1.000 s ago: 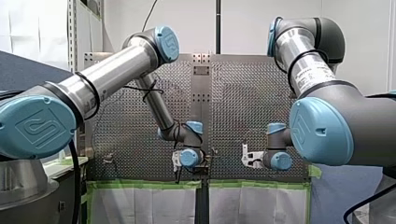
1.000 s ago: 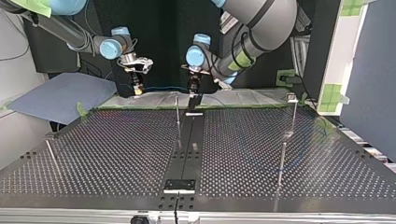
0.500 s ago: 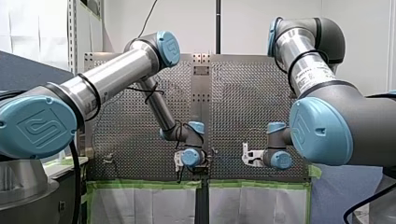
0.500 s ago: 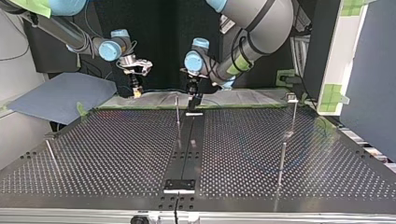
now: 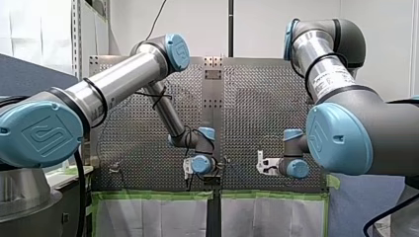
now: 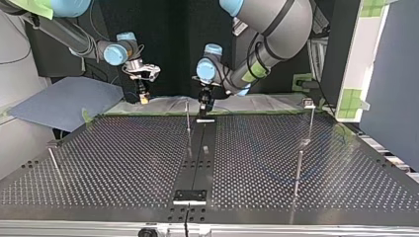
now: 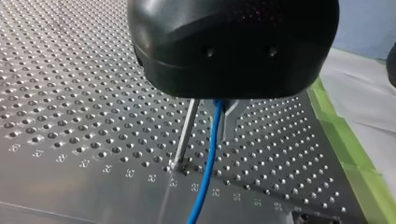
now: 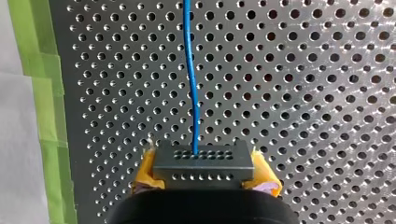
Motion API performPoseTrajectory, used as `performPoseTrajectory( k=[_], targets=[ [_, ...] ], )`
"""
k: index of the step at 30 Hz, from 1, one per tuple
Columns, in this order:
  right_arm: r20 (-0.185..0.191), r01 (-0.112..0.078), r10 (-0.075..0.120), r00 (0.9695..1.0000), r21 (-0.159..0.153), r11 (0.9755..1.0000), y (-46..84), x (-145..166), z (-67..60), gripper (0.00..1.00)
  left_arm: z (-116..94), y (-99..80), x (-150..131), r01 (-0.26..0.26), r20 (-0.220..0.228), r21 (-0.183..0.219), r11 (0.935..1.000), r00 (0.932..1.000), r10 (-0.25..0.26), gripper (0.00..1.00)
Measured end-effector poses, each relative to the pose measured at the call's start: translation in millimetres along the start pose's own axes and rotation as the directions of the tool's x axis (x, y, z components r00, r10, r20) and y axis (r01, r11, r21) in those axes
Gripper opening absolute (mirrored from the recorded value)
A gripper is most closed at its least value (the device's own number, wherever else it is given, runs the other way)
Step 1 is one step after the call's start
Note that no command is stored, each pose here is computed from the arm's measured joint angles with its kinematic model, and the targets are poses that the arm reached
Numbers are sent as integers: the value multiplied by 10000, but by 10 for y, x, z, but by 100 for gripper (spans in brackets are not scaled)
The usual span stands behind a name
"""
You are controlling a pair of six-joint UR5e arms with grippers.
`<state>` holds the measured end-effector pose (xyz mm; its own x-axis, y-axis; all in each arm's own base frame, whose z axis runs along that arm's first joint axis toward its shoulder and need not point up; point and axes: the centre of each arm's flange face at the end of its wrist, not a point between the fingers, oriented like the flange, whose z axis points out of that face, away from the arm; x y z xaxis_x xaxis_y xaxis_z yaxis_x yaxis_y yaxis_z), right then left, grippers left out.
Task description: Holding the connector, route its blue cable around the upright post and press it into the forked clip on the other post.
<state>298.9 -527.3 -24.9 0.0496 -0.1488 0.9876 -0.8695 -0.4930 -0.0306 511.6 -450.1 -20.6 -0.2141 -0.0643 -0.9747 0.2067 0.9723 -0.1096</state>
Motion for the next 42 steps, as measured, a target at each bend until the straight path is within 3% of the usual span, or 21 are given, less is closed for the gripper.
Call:
performPoseTrajectory(
  k=[10, 21, 34, 42],
  targets=[
    [-55, -21, 21, 10000, -52, 10000, 33, -6, 31, 0, 35, 3, -32, -4, -16, 11, 10000, 10000, 4, 0],
    [675, -8, 20, 9977, -169, 9999, 77, -281, 80, 0, 50, 25, -40, 4, -22, -30, 10000, 10000, -4, 0],
    [690, 12, -1, 9976, -163, 9999, 113, -213, 186, 0, 172, 82, -151, 53, 32, -130, 9999, 10000, -53, 0],
    [651, 20, -9, 9979, -165, 9999, 154, -99, 323, 0, 253, 147, -214, 100, 84, -165, 9998, 9999, -99, 0]
  ],
)
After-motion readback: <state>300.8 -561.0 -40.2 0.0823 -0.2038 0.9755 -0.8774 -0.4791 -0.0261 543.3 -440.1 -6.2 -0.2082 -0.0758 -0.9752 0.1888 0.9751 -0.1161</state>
